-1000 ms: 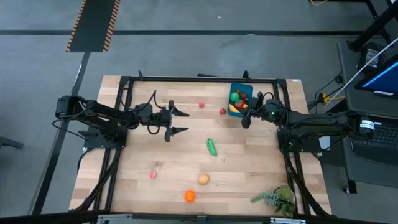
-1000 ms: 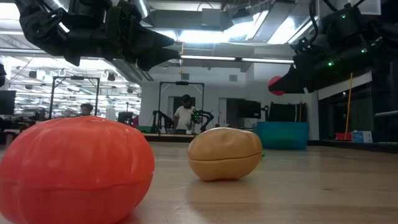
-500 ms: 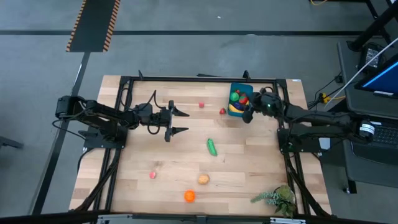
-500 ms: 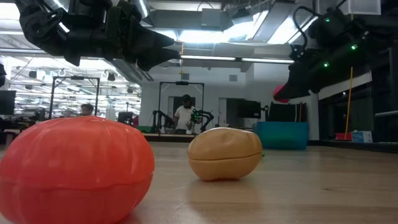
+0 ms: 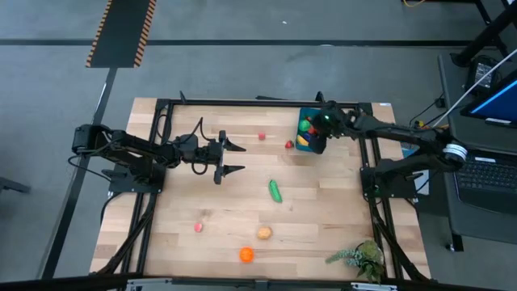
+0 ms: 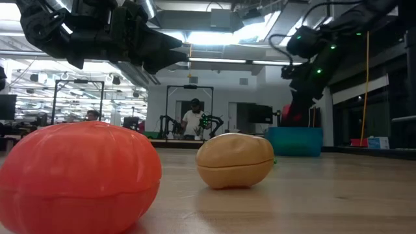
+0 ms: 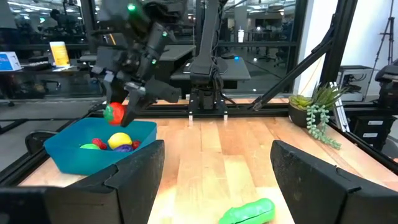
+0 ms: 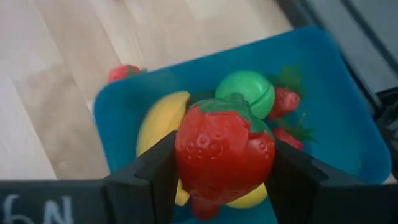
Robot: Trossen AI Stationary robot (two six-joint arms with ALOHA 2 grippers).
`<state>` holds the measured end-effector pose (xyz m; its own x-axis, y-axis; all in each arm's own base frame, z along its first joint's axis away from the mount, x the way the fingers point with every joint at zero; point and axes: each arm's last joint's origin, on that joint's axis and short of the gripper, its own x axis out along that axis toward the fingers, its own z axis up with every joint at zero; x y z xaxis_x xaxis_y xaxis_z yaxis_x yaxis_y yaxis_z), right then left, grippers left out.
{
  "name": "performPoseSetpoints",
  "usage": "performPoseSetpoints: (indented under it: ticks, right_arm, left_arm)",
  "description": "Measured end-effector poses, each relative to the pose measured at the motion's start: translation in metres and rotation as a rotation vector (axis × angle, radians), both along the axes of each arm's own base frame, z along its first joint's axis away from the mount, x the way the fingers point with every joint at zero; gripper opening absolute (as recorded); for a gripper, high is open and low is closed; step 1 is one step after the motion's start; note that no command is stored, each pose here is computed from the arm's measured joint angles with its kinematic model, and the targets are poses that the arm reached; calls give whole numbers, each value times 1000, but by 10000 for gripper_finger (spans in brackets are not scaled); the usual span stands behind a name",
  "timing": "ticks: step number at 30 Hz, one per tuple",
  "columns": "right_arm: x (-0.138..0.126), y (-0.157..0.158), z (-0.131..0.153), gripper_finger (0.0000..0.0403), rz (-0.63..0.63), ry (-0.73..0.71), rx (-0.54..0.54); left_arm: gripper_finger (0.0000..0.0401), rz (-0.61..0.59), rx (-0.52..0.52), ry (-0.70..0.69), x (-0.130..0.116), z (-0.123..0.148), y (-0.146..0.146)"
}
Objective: Pick and placing Produce into tupperware
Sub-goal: Put the red strawberry into the blue bin
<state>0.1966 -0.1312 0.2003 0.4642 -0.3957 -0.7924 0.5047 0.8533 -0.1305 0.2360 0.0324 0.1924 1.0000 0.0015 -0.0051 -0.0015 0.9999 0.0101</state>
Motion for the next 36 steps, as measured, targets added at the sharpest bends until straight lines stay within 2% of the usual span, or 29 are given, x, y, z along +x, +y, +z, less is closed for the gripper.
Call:
performPoseSetpoints:
  ticks: [9,14,18,29,36]
  right_arm:
    - [23,-19,-6,194,24,200,112]
    - [31,-23,-17,194,54,219,168]
    - [33,-24,-23,205,59,240,179]
    - [35,-25,-22,269,77,227,153]
    - [33,-24,-19,279,85,233,151]
  left_arm:
    - [286,0,0,0,0,0,0]
    - [286,-1,0,0,0,0,0]
    - [286,0,-1,0,0,0,0]
    - [286,-1,-10,63,0,-6,0]
    - [286,-1,-10,63,0,-6,0]
